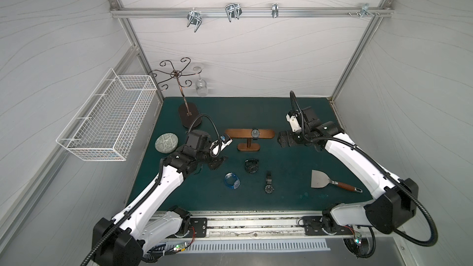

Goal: Place watch on stand
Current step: Pick up the watch at the center of the board.

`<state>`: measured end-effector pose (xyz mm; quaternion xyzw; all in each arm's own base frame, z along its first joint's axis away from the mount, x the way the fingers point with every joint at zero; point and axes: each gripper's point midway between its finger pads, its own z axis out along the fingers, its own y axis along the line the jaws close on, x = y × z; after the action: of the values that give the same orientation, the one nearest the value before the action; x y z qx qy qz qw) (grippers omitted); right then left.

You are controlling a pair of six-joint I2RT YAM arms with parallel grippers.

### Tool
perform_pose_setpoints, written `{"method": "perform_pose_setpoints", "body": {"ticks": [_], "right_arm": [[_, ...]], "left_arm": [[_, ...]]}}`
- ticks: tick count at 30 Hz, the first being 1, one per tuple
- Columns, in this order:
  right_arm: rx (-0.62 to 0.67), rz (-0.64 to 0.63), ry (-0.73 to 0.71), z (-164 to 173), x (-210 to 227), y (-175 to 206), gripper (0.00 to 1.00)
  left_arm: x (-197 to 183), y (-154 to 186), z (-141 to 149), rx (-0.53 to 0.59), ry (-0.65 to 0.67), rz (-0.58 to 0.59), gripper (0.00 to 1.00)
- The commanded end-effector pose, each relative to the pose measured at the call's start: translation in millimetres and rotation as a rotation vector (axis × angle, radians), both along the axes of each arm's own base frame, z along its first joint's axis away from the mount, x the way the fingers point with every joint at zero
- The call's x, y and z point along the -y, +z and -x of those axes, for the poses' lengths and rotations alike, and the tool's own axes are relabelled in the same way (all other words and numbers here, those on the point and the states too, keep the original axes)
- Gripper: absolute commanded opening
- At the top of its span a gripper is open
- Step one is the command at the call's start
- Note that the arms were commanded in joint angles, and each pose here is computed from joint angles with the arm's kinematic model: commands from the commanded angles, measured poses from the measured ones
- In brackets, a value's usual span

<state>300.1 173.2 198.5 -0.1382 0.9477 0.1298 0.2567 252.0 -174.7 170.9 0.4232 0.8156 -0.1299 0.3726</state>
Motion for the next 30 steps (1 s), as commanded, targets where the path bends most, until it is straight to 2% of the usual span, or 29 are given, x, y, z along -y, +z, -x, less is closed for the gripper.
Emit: {"method": "perform_pose_setpoints", "body": {"ticks": [1,2,3,4,6,8,11,15,17,20,24,28,30], "right_arm": [[0.019,-0.030,0.009,10,4,12,0.99],[0.039,-0.028,0.008,11,7,15,0.99],[0.050,-0.026,0.007,12,8,15,0.99],[0.056,-0.024,0.002,12,10,12,0.99],[0.054,-0.029,0.000,13,10,2,0.99],[0.033,-0.043,0.001,18,9,-15,0.99],[0.038,-0.087,-0.023,27,9,-33,0.99],[0.107,-0.133,0.010,49,-3,-45,0.99],[0.154,-0.107,0.050,64,-14,-48,0.99],[0.207,-0.059,0.056,79,-23,-58,0.99],[0.149,-0.070,0.060,102,-30,-72,0.99],[0.205,-0.052,0.055,111,-24,-66,0.99],[0.217,-0.073,0.050,113,-23,-59,0.99]], "left_arm": [[17,22,-13,0.094,0.135,0.086,0.36],[23,23,-14,0.091,0.166,0.112,0.20],[26,22,-16,0.091,0.194,0.125,0.10],[28,18,-19,0.100,0.232,0.126,0.06],[36,5,-19,0.131,0.244,0.123,0.03],[38,-9,-20,0.195,0.279,0.132,0.05],[41,-30,-22,0.227,0.322,0.209,0.08],[45,-64,-28,0.318,0.307,0.173,0.07],[49,-75,-32,0.394,0.276,0.148,0.07],[57,-97,-40,0.450,0.249,0.131,0.07],[68,-101,-42,0.498,0.265,0.233,0.06],[70,-99,-33,0.542,0.259,0.159,0.05],[66,-88,-23,0.561,0.248,0.173,0.05]]}}
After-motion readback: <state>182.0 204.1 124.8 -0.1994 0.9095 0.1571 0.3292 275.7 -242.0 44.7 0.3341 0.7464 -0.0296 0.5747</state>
